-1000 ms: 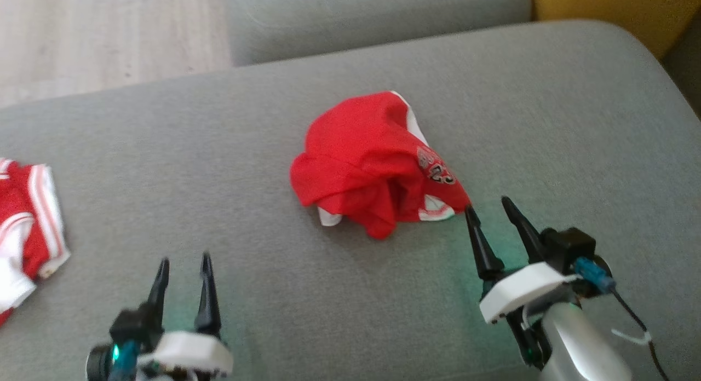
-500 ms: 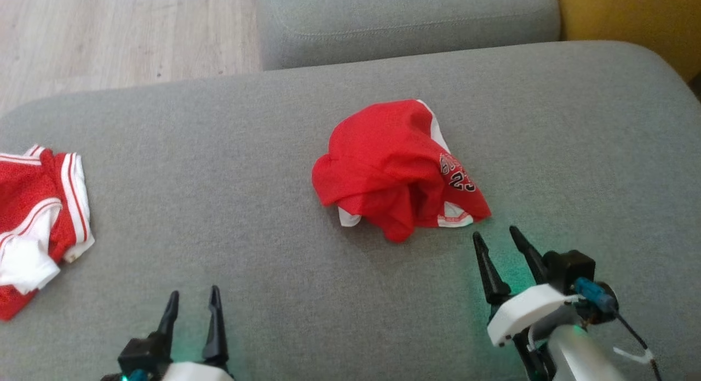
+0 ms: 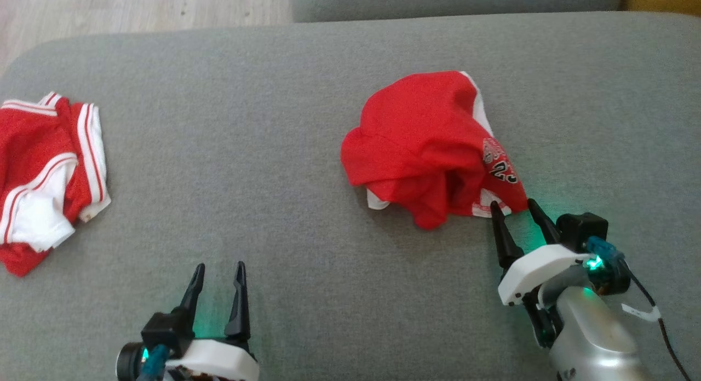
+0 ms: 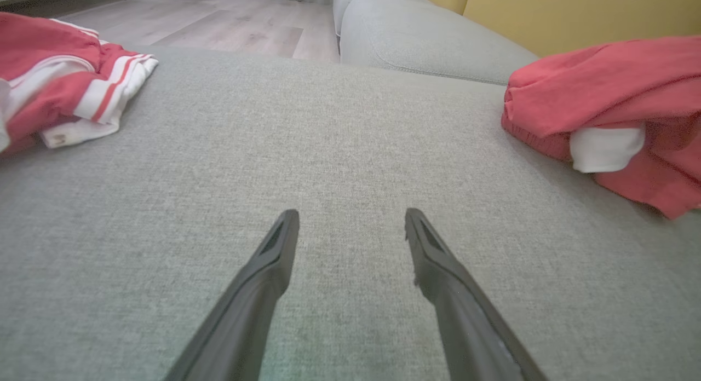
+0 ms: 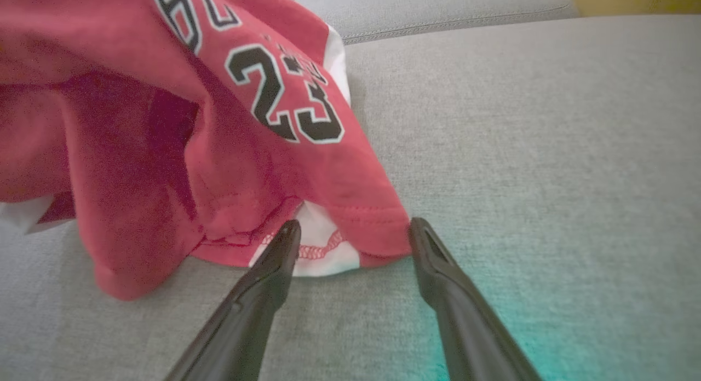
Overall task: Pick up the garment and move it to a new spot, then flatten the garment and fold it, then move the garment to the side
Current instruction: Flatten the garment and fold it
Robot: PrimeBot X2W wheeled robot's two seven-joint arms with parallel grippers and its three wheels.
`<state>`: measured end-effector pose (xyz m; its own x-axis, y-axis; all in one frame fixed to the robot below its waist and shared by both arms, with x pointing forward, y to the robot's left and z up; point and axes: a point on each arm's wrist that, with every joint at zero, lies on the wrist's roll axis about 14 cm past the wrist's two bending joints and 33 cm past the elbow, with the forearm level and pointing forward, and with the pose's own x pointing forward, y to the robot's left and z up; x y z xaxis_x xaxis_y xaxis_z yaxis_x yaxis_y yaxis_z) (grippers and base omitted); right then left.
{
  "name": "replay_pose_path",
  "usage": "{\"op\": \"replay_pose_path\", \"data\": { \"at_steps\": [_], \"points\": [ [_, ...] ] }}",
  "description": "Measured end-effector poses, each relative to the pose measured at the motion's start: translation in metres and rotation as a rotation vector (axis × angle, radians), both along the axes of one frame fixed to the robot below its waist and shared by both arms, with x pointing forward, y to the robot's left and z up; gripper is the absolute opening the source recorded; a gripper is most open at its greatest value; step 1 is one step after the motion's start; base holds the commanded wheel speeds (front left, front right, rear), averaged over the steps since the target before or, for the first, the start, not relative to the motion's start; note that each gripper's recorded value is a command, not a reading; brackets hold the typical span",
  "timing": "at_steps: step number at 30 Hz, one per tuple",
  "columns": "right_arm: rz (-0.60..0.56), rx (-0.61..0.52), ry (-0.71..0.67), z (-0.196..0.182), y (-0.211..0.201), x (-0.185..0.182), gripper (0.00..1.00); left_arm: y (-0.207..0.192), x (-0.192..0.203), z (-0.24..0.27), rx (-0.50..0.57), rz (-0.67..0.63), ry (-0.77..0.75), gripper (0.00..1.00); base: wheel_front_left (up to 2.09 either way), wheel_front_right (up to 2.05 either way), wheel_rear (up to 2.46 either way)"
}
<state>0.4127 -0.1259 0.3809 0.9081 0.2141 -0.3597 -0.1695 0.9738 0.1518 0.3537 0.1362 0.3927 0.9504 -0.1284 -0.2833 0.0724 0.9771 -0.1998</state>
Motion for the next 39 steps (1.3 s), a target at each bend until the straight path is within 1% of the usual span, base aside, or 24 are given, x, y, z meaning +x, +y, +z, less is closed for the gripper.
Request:
{"op": "replay_pose_path", "data": {
  "at_steps": [4, 5, 6, 7, 9, 12, 15, 17, 19, 22, 23, 24, 25, 28, 30, 33, 36, 39],
  "points": [
    [0.009, -0.006, 0.038, -0.012, 0.003, 0.000, 1.00, 0.001, -0.003, -0.006, 0.002, 0.003, 0.019, 1.00, 0.00, 0.00, 0.00],
    [0.002, -0.004, 0.039, -0.013, 0.002, 0.002, 0.77, 0.002, -0.003, -0.006, 0.002, 0.005, 0.021, 1.00, 0.00, 0.00, 0.00],
    [0.000, -0.005, 0.037, -0.013, 0.001, 0.003, 0.40, 0.003, -0.003, -0.006, 0.002, 0.008, 0.021, 1.00, 0.00, 0.00, 0.00],
    [-0.001, -0.005, 0.033, -0.012, 0.001, 0.004, 0.00, 0.003, -0.002, -0.006, -0.003, 0.012, 0.021, 1.00, 0.00, 0.00, 0.00],
    [-0.017, 0.001, 0.010, -0.006, -0.002, 0.008, 0.00, 0.003, 0.000, -0.004, -0.006, 0.012, 0.014, 1.00, 0.00, 0.00, 0.00],
    [-0.059, 0.009, -0.056, 0.014, -0.013, 0.017, 0.00, 0.001, 0.002, 0.000, -0.012, 0.010, 0.001, 1.00, 0.00, 0.00, 0.00],
    [-0.117, 0.010, -0.161, 0.045, -0.032, 0.030, 0.00, -0.003, 0.004, 0.004, -0.019, 0.003, -0.011, 1.00, 0.00, 0.00, 0.00],
    [-0.154, 0.012, -0.257, 0.076, -0.045, 0.040, 0.00, -0.005, 0.004, 0.007, -0.021, -0.005, -0.021, 1.00, 0.00, 0.00, 0.00],
    [-0.163, -0.006, -0.377, 0.118, -0.056, 0.052, 0.00, -0.008, 0.005, 0.012, -0.030, -0.011, -0.033, 1.00, 0.00, 0.00, 0.00],
    [-0.142, -0.044, -0.593, 0.199, -0.063, 0.069, 0.00, -0.012, 0.003, 0.016, -0.040, -0.018, -0.045, 1.00, 0.00, 0.00, 0.00],
    [-0.142, -0.044, -0.593, 0.199, -0.063, 0.069, 0.00, -0.012, 0.003, 0.016, -0.040, -0.018, -0.045, 1.00, 0.00, 0.00, 0.00],
    [-0.127, -0.061, -0.662, 0.227, -0.062, 0.072, 0.00, -0.013, 0.000, 0.017, -0.047, -0.018, -0.045, 1.00, 0.00, 0.00, 0.00],
    [-0.088, -0.095, -0.781, 0.276, -0.056, 0.074, 0.00, -0.016, -0.009, 0.016, -0.057, -0.024, -0.039, 1.00, 0.00, 0.00, 0.00],
    [-0.014, -0.138, -0.889, 0.324, -0.037, 0.072, 0.00, -0.020, -0.020, 0.014, -0.063, -0.037, -0.030, 1.00, 0.00, 0.00, 0.00],
    [0.049, -0.153, -0.920, 0.340, -0.016, 0.073, 0.00, -0.019, -0.022, 0.016, -0.072, -0.029, -0.035, 1.00, 0.00, 0.00, 0.00],
    [0.153, -0.156, -0.936, 0.349, 0.023, 0.075, 0.00, -0.015, -0.027, 0.018, -0.077, -0.012, -0.042, 1.00, 0.00, 0.00, 0.00],
    [0.219, -0.098, -0.950, 0.359, 0.057, 0.074, 0.00, -0.007, -0.032, 0.018, -0.076, 0.016, -0.042, 1.00, 0.00, 0.00, 0.00],
    [0.264, -0.054, -0.963, 0.368, 0.081, 0.072, 0.00, 0.001, -0.042, 0.015, -0.076, 0.046, -0.035, 1.00, 0.00, 0.00, 0.00]
  ]
}}
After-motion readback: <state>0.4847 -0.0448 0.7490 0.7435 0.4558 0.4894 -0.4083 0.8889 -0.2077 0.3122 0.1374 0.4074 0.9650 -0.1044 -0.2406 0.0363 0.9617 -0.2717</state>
